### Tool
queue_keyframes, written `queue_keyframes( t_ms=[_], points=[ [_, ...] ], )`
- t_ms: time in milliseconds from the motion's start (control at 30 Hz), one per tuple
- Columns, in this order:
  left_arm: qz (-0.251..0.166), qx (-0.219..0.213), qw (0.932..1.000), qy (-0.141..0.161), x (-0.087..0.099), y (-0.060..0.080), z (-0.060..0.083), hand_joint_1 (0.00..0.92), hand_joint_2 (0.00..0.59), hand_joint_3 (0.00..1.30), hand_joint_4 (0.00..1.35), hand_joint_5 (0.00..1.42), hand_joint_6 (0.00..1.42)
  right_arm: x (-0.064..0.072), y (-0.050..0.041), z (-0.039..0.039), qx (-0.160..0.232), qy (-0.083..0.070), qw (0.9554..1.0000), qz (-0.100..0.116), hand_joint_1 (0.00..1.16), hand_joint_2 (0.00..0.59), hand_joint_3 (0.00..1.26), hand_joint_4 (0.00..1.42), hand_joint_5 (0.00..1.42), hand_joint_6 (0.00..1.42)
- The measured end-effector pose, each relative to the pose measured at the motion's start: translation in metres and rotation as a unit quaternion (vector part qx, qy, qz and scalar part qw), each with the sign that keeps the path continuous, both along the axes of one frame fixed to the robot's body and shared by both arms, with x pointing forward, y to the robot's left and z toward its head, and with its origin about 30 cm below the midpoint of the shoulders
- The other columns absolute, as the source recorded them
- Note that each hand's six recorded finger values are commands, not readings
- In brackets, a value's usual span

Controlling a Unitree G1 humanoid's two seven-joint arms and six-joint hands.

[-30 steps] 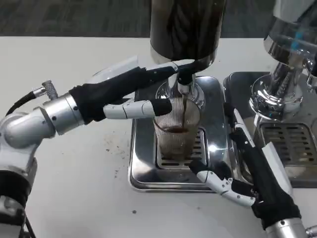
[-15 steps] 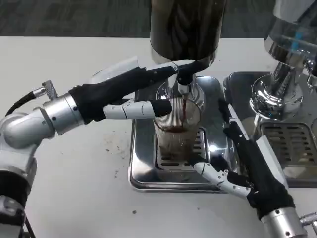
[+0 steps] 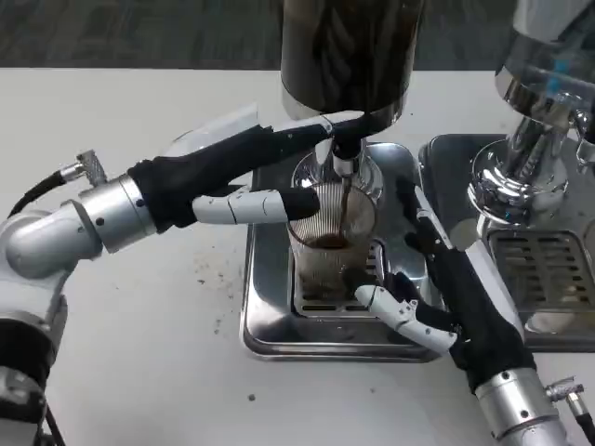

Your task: Grasp the cup under the faucet to collect the drink, then remove the cup.

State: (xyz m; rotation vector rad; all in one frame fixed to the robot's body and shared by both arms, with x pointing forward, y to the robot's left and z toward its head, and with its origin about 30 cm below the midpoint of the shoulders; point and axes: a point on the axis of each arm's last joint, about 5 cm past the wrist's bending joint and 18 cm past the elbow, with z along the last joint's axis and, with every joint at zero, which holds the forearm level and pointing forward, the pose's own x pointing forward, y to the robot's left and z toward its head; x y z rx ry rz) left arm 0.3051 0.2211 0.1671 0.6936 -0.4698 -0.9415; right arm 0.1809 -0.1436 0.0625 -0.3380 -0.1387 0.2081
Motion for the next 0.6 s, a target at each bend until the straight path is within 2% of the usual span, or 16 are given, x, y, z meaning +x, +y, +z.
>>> queue_keyframes(
  t_ms=[167, 500, 600],
  points=[
    [0.002, 0.002, 1.0000, -0.001, 0.000, 0.002, 0.001, 0.000, 0.042, 0.15, 0.03, 0.03, 0.00, 0.004, 0.0007, -0.0017, 0.003, 0.007, 1.0000, 0.003, 0.58, 0.228, 0.00, 0.00, 0.00, 0.07],
    [0.002, 0.005, 1.0000, -0.005, -0.001, 0.003, 0.002, 0.000, 0.040, 0.15, 0.03, 0.03, 0.00, 0.014, 0.0031, 0.0021, 0.004, 0.000, 0.9999, 0.012, 0.58, 0.227, 0.00, 0.00, 0.00, 0.07],
    [0.002, 0.005, 1.0000, -0.005, -0.001, 0.003, 0.002, 0.000, 0.039, 0.15, 0.03, 0.03, 0.00, 0.014, 0.0030, -0.0003, 0.003, 0.007, 0.9999, 0.012, 0.58, 0.227, 0.00, 0.00, 0.00, 0.07]
  ],
)
